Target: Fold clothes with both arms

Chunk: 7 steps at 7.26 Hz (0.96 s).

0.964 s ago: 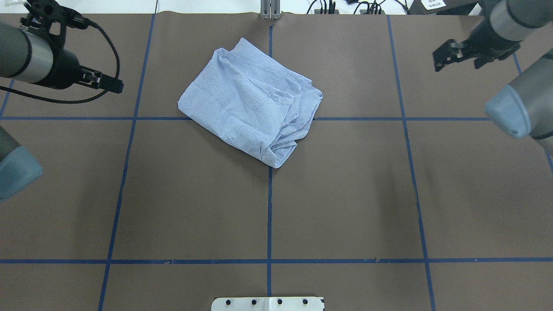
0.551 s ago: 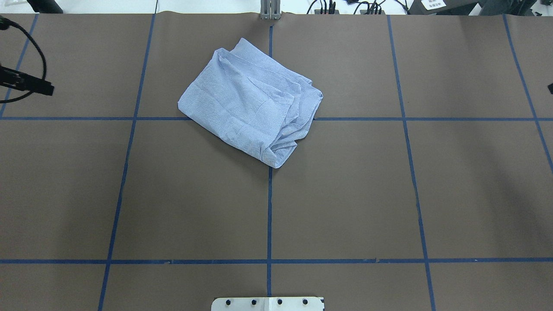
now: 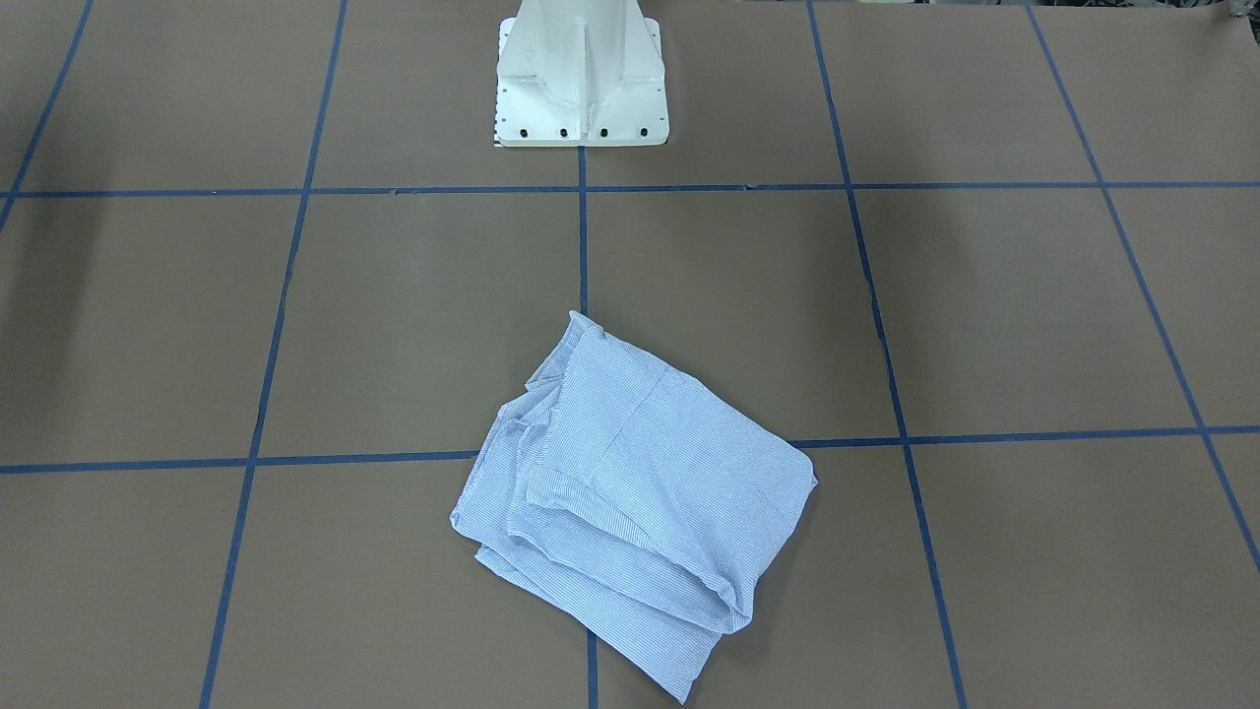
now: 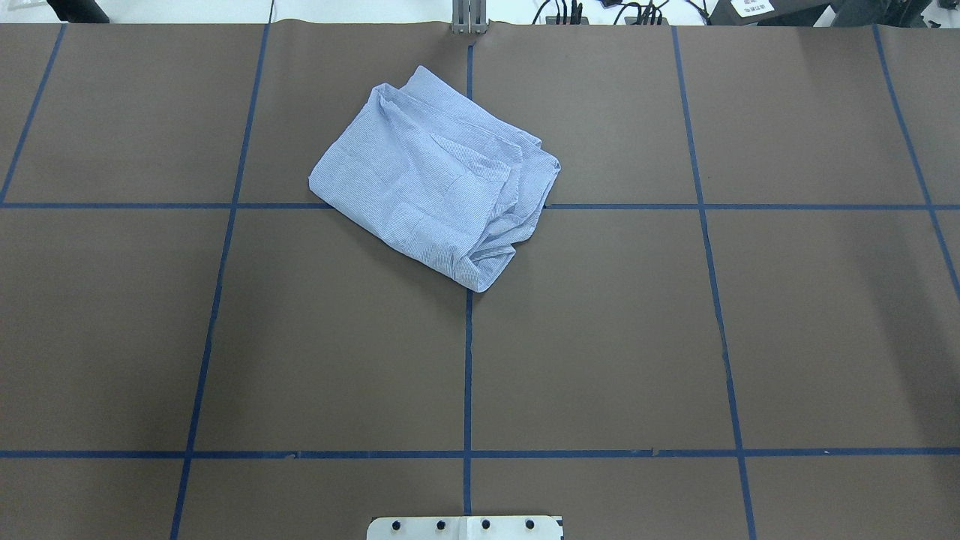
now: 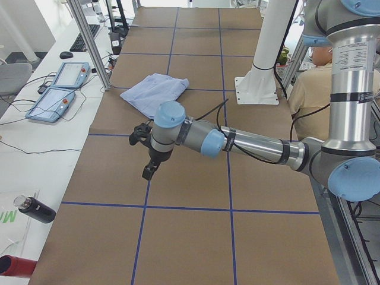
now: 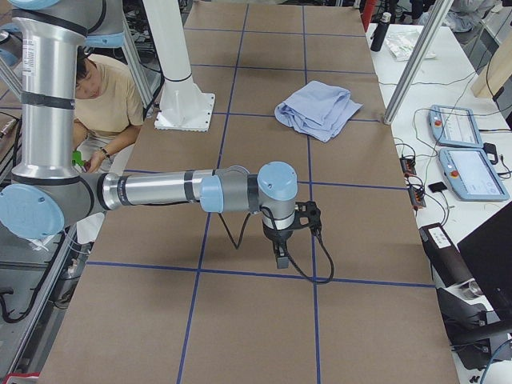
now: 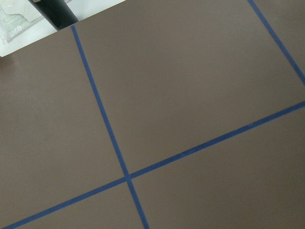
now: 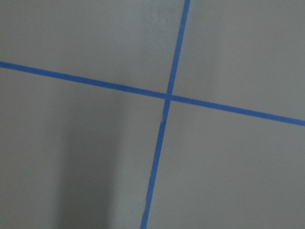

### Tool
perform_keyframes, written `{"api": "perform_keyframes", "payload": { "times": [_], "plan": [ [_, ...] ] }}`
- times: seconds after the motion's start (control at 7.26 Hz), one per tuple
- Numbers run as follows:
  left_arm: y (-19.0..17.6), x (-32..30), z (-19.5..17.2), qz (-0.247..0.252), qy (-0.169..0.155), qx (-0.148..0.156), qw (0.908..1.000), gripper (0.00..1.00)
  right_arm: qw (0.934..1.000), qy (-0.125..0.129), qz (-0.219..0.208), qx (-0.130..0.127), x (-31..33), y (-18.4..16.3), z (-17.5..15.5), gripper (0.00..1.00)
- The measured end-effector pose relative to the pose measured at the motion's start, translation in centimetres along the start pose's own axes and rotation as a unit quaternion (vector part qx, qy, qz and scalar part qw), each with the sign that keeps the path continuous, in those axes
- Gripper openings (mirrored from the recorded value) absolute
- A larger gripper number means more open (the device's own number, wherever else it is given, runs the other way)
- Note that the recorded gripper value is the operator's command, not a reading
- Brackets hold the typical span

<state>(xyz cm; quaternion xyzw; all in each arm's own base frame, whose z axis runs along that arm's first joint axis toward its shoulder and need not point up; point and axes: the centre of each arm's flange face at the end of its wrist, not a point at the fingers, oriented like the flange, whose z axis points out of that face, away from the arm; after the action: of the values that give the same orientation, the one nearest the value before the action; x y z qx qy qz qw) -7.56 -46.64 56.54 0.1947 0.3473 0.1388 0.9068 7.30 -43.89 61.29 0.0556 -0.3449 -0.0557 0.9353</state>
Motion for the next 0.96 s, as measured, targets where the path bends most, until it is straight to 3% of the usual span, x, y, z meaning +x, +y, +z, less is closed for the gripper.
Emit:
{"api": "perform_keyframes", "payload": {
  "times": [0.41, 0.96],
  "plan": [
    [6.3, -4.0, 2.4, -0.076, 0.013, -0.037, 0.9963, 1.00, 0.9999, 0.002, 0.010, -0.011, 0.8, 0.3, 0.9, 1.00],
    [9.1, -4.3, 3.3, -0.098, 0.014, -0.055, 0.9935, 1.00, 0.9974, -0.004, 0.058, -0.042, -1.8, -1.2, 1.6, 1.00]
  ]
}}
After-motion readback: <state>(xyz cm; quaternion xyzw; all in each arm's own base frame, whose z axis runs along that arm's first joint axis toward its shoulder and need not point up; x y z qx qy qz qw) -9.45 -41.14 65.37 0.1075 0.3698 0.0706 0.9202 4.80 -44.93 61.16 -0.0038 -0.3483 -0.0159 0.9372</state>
